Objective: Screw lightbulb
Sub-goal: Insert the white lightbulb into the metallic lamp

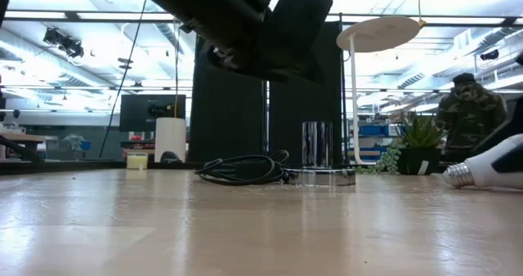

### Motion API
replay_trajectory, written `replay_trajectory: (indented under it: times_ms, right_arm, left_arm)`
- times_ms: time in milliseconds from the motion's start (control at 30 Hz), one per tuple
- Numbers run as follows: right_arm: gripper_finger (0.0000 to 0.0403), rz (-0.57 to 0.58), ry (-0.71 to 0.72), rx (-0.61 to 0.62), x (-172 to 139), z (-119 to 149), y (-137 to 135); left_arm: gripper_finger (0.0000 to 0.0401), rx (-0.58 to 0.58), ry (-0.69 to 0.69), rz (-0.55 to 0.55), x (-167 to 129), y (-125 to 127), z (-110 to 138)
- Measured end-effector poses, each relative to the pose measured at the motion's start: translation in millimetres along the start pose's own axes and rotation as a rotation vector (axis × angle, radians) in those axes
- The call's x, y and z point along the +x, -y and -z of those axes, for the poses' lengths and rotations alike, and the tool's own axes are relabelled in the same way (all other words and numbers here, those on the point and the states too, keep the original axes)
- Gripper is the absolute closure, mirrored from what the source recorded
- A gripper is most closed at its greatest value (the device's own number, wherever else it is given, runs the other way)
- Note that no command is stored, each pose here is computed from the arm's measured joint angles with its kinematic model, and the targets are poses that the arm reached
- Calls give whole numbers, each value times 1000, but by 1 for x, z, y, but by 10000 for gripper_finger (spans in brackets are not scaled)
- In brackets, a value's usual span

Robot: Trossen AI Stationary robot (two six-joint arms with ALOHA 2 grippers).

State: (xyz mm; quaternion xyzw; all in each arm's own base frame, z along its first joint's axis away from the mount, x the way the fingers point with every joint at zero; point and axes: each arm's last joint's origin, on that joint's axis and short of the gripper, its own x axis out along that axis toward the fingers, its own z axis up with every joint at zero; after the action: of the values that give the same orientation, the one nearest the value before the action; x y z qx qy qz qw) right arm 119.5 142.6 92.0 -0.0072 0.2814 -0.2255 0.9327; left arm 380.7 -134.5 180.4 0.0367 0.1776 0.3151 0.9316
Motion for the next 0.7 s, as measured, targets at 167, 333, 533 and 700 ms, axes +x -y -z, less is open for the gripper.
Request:
replay_trajectory:
  times_ms: [167,333,533,700]
  right_arm:
    - [56,43,52,8,5,16,-1]
    - [56,45,80,32,7,27,-3]
    - [56,26,84,67,10,32,-8]
    - [66,25,77,71,10,30,-8]
  left_arm:
    - [87,-65,-4,14,-1,1,0]
    - [87,-74,-6,47,-4,4,0]
    - [87,-82,-1,59,-6,6,0]
    - [87,-83,-4,67,-6,6,0]
